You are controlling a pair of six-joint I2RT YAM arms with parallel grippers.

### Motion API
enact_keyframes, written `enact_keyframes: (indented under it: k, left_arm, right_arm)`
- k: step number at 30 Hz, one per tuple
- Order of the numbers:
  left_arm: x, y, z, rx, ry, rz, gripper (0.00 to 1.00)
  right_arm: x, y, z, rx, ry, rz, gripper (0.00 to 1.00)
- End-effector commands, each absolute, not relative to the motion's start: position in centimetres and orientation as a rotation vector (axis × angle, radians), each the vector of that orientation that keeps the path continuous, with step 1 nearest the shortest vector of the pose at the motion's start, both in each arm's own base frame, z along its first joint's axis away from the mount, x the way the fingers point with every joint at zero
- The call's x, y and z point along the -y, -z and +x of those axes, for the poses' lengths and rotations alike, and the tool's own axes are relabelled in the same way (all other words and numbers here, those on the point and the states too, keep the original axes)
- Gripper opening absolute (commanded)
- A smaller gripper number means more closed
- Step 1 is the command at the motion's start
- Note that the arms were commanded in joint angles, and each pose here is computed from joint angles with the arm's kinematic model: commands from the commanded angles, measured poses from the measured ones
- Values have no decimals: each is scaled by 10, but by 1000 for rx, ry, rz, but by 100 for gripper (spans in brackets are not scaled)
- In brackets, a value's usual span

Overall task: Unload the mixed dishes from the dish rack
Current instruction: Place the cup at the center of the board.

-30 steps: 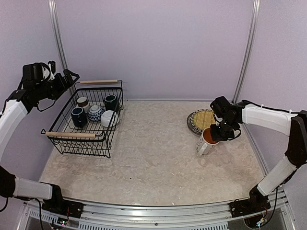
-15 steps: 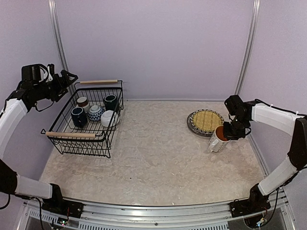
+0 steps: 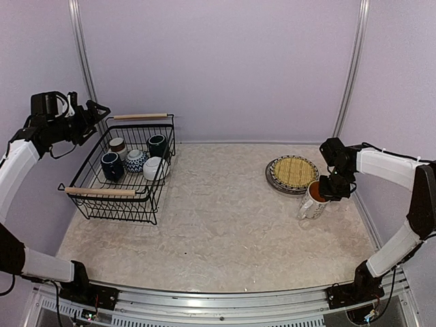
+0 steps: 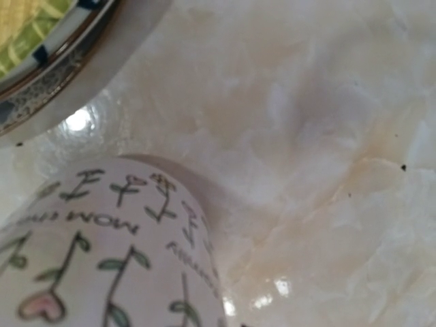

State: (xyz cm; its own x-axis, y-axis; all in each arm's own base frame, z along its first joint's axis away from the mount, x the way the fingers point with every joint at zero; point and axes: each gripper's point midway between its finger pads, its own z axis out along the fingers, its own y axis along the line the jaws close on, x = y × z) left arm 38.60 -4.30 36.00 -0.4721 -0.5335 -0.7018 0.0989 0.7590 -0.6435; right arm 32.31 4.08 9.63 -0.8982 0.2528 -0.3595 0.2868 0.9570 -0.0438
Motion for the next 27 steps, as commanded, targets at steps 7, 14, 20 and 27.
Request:
enact_keyframes:
  k: [7, 14, 20, 27]
  left_arm:
    - [46, -337, 395, -2032, 815, -357, 94]
    - [48, -322, 401, -2112, 826, -379, 94]
    - [40, -302, 409, -2163, 744, -404, 93]
    - [32, -289, 413, -2190, 693, -451, 90]
  right_arm:
    - [-41, -112, 339, -2668, 87, 415, 33]
    - [-42, -133, 337, -2626, 58, 384, 61]
    - [-50, -166, 332, -2577, -27, 302, 75]
    - [-31, -205, 319, -2345, -13, 378, 100]
